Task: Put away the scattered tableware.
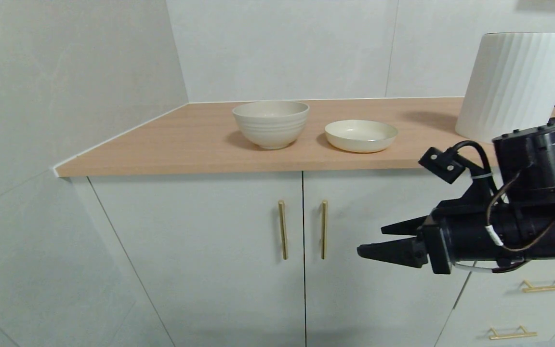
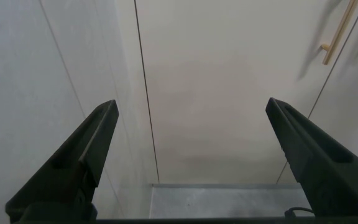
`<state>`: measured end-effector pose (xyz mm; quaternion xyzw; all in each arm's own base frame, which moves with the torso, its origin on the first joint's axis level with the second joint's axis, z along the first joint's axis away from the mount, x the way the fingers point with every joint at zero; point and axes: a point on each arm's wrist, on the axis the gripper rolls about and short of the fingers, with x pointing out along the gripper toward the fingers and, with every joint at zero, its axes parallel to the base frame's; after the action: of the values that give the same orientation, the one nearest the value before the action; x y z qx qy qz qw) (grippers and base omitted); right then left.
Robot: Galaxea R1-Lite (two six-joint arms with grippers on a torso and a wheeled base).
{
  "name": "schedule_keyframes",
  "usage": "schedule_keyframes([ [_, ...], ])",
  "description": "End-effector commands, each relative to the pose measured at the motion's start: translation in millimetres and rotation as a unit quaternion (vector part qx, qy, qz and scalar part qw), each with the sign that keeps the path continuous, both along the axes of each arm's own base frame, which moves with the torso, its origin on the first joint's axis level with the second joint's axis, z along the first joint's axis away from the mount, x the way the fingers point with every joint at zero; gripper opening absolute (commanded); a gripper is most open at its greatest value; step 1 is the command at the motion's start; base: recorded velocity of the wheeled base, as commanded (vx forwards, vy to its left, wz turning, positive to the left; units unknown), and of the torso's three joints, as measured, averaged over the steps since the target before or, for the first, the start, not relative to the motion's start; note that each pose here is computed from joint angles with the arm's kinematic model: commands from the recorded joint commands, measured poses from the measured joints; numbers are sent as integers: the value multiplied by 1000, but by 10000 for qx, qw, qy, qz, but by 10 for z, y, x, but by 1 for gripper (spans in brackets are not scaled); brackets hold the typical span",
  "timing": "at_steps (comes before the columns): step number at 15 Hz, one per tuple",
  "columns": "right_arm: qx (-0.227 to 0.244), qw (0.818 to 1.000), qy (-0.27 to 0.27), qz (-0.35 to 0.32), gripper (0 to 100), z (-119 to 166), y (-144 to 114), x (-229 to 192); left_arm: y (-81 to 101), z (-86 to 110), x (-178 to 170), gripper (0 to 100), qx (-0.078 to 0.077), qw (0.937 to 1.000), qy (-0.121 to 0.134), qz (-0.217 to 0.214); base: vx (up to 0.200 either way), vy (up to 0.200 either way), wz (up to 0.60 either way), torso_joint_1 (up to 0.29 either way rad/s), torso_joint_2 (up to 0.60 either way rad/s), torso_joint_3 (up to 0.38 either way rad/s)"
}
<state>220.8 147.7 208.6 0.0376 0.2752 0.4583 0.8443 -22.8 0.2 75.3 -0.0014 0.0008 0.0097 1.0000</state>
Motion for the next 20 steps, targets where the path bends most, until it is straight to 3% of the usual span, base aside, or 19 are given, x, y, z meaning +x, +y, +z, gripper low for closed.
schedule_keyframes([
  [1,-192,9993,305,126,100,-340,190,167,0,0,0,100,-2,10000,-1,3,0,0,0,0,0,0],
  [9,165,9996,-212,70,100,-773,431,542,0,0,0,100,29,10000,0,3,0,0,0,0,0,0],
  [20,982,9941,-365,-292,100,-1097,714,777,0,0,0,100,6,10000,-1,3,0,0,0,0,0,0],
])
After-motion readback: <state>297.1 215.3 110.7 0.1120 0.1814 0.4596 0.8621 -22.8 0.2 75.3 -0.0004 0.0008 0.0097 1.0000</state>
